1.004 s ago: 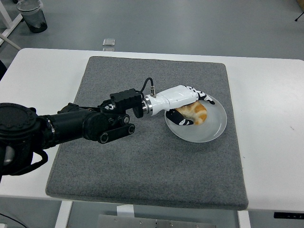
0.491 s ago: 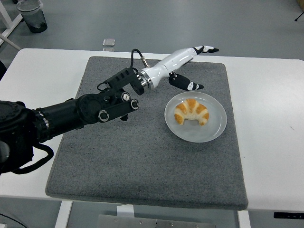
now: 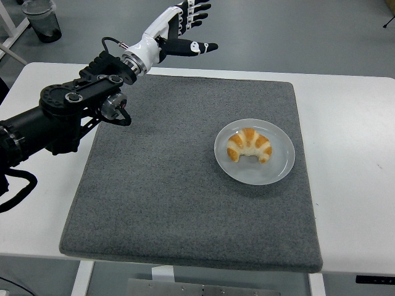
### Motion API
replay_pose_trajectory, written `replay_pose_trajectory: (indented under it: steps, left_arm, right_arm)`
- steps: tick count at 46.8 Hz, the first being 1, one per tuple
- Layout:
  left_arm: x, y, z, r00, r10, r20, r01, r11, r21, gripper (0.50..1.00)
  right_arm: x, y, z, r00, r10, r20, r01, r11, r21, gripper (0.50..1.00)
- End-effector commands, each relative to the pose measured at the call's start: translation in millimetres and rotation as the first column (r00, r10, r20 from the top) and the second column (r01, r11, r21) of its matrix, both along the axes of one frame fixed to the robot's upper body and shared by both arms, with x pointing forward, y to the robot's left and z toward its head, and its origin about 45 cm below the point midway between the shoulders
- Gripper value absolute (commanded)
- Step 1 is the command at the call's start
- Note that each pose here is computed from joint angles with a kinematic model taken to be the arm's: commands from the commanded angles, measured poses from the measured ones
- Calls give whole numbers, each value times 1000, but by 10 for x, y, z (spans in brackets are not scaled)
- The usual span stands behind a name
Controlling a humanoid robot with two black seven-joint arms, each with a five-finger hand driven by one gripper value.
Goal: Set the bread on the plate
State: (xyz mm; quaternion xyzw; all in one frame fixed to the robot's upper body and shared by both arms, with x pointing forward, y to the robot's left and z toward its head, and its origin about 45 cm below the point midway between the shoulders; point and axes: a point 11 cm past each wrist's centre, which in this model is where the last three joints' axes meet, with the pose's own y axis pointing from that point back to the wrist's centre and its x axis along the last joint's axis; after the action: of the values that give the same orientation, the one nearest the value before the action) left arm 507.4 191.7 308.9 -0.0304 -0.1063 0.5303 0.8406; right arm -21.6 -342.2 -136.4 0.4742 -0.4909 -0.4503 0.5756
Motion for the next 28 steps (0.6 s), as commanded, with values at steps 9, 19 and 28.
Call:
replay_pose_trajectory:
  steps: [9, 19, 28]
  left_arm:
    - [145, 491, -8, 990, 87, -113, -105, 981, -162, 979]
    - [184, 747, -44, 979, 105, -174, -150, 951, -270, 979]
    - [167, 938, -26, 977, 111, -182, -173, 913, -369, 979]
  right_arm:
    - [0, 5, -1, 1000, 0, 0, 0, 1000, 3, 932]
    - [0, 5, -1, 1000, 0, 0, 0, 1000, 3, 930]
    - [0, 5, -1, 1000, 0, 0, 0, 1000, 3, 930]
